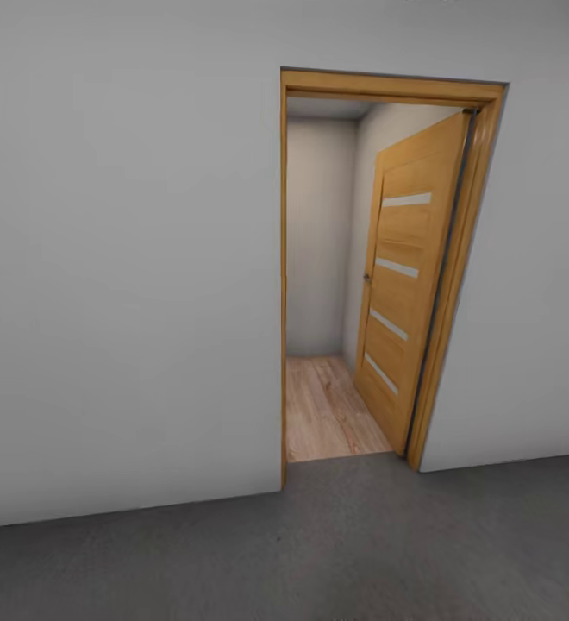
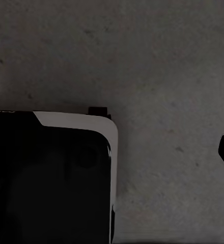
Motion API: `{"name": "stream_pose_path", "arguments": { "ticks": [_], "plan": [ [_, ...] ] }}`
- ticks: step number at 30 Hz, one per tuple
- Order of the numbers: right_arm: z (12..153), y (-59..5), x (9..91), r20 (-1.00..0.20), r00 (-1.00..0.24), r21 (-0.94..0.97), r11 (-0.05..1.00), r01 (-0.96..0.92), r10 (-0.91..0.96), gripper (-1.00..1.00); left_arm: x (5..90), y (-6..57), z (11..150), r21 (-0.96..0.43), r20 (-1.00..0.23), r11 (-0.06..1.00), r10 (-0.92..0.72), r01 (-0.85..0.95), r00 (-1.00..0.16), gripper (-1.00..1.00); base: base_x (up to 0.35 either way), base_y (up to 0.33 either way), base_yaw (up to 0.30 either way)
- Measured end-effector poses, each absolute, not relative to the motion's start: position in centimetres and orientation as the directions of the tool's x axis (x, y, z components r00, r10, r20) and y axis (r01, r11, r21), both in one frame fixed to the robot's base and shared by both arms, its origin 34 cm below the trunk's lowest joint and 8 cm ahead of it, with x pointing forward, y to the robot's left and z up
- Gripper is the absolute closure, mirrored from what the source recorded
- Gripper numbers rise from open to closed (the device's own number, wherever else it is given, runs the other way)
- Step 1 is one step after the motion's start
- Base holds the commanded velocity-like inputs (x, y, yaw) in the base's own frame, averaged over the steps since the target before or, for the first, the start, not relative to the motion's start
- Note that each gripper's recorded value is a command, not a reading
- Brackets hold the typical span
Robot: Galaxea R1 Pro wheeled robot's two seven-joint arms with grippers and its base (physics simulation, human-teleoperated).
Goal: Move the two storage containers from the living room to the garage. In the garage, place one container on the floor and stack the other container on top of it (either order is fine).
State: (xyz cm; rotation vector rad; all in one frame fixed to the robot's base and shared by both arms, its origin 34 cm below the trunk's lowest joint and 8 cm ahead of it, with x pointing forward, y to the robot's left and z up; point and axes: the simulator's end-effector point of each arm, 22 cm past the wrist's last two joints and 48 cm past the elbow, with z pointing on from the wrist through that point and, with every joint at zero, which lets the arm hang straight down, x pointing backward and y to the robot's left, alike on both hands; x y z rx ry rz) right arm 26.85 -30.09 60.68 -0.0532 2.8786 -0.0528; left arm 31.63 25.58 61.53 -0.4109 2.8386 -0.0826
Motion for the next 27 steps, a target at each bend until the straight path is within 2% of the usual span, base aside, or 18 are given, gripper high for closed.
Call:
{"name": "stream_pose_path", "arguments": {
  "ticks": [27],
  "plan": [
    [60.54,-29.75,26.48,-0.249,-0.967,-0.021,0.999,-0.046,-0.05,-1.0,31.34,25.58,61.37,-0.092,-0.25,0.958,-0.286,-0.271,-0.925,-1.0,0.0,0.0,-0.285]
  ]
}}
